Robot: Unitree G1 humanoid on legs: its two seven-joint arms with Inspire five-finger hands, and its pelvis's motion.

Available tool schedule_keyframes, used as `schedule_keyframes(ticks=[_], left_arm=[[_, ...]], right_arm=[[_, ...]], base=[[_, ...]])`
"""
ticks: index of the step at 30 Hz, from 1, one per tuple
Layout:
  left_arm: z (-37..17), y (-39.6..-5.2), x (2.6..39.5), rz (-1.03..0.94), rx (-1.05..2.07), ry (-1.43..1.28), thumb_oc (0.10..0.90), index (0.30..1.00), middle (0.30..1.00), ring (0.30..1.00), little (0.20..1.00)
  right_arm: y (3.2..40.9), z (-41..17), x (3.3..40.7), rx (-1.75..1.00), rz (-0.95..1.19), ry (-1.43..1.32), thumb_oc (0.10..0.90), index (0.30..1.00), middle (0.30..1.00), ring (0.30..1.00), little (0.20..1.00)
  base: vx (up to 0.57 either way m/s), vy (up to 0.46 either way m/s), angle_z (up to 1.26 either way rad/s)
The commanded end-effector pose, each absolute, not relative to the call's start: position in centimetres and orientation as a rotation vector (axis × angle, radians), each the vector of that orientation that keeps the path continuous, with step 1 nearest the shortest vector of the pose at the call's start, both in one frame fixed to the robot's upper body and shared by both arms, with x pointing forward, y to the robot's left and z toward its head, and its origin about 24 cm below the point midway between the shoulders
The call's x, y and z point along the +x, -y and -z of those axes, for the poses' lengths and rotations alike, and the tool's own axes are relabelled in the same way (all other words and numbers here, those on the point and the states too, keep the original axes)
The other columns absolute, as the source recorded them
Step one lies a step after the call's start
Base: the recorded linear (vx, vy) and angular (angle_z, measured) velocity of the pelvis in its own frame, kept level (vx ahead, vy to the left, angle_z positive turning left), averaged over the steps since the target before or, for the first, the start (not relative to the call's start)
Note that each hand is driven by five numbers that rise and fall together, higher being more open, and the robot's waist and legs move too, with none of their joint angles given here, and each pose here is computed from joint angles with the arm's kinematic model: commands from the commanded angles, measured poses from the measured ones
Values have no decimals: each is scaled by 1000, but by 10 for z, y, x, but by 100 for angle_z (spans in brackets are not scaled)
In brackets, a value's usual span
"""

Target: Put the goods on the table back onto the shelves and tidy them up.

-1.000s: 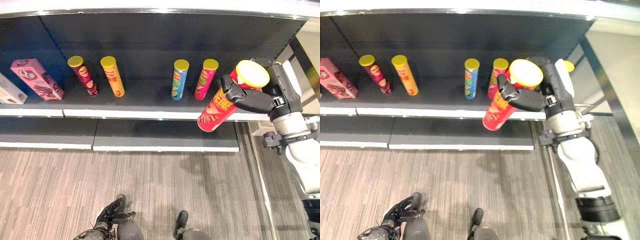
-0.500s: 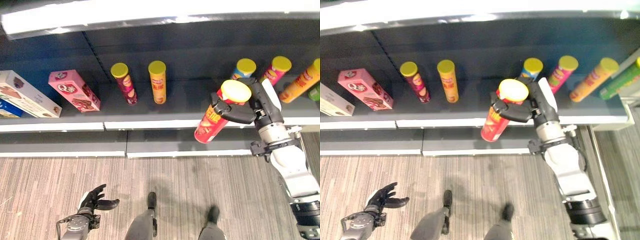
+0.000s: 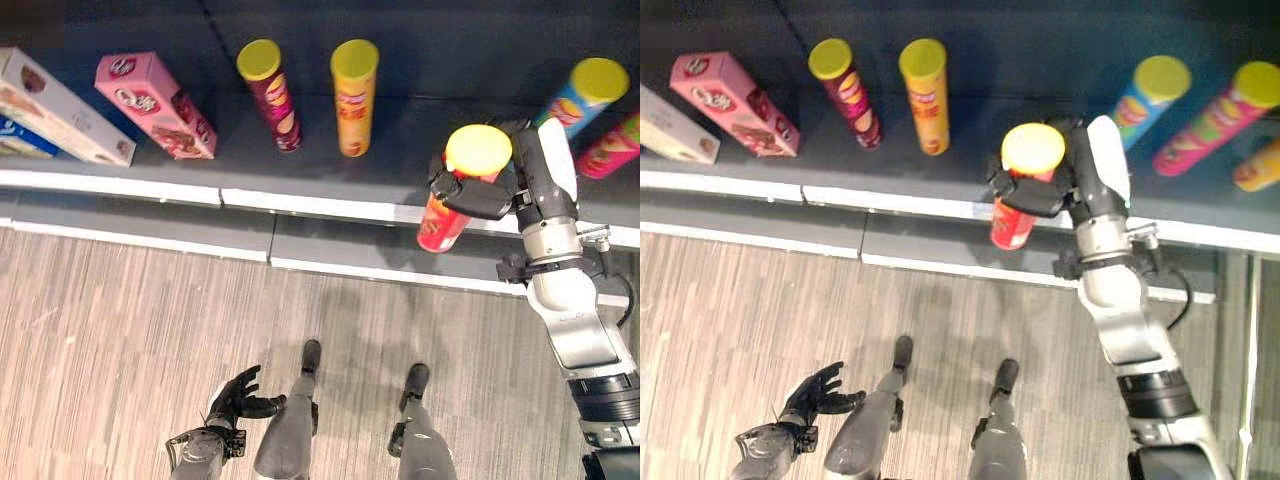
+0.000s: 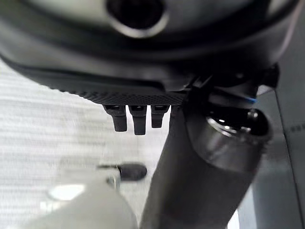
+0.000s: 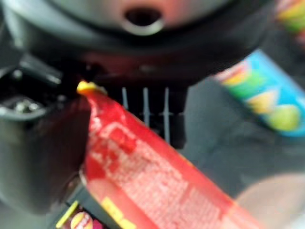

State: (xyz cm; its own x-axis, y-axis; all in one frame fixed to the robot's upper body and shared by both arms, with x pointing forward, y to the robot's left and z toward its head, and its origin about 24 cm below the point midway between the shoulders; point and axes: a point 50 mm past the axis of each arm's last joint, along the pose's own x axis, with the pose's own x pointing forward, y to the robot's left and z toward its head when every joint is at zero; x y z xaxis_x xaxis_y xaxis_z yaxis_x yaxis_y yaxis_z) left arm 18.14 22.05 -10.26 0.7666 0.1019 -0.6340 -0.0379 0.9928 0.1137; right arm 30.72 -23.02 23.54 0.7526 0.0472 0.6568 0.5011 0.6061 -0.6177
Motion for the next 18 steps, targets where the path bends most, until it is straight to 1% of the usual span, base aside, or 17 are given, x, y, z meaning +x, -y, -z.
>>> schedule_keyframes(ticks=[1, 2, 3, 5, 8, 10, 18], left_arm=[[94, -254, 175, -144, 211, -672, 800, 900, 900, 900, 900], [94, -253, 176, -152, 214, -669, 800, 900, 900, 900, 900], [94, -253, 176, -152, 213, -668, 800, 900, 900, 900, 900], [93, -251, 178, -156, 211, -656, 800, 900, 900, 900, 900], [93, -246, 180, -145, 210, -651, 800, 900, 900, 900, 900], [93, -246, 180, -145, 209, -650, 800, 900, 900, 900, 900], [84, -236, 194, -116, 208, -584, 800, 900, 900, 900, 900]], right_arm=[[225, -298, 290, -922, 530, 1031, 400, 300, 300, 300, 300], [232, -304, 291, -970, 632, 1037, 400, 300, 300, 300, 300], [231, -304, 292, -971, 634, 1039, 400, 300, 300, 300, 300], [238, -310, 291, -999, 728, 1044, 400, 300, 300, 300, 300], [241, -317, 290, -987, 798, 1068, 400, 300, 300, 300, 300], [241, -318, 290, -987, 799, 1068, 400, 300, 300, 300, 300], [246, -345, 286, -906, 956, 1154, 400, 300, 300, 300, 300]], base=[[-17, -4, 14], [-7, -6, 14], [-5, -11, 19], [0, -7, 21], [0, -10, 8], [0, 0, 0], [0, 0, 0]])
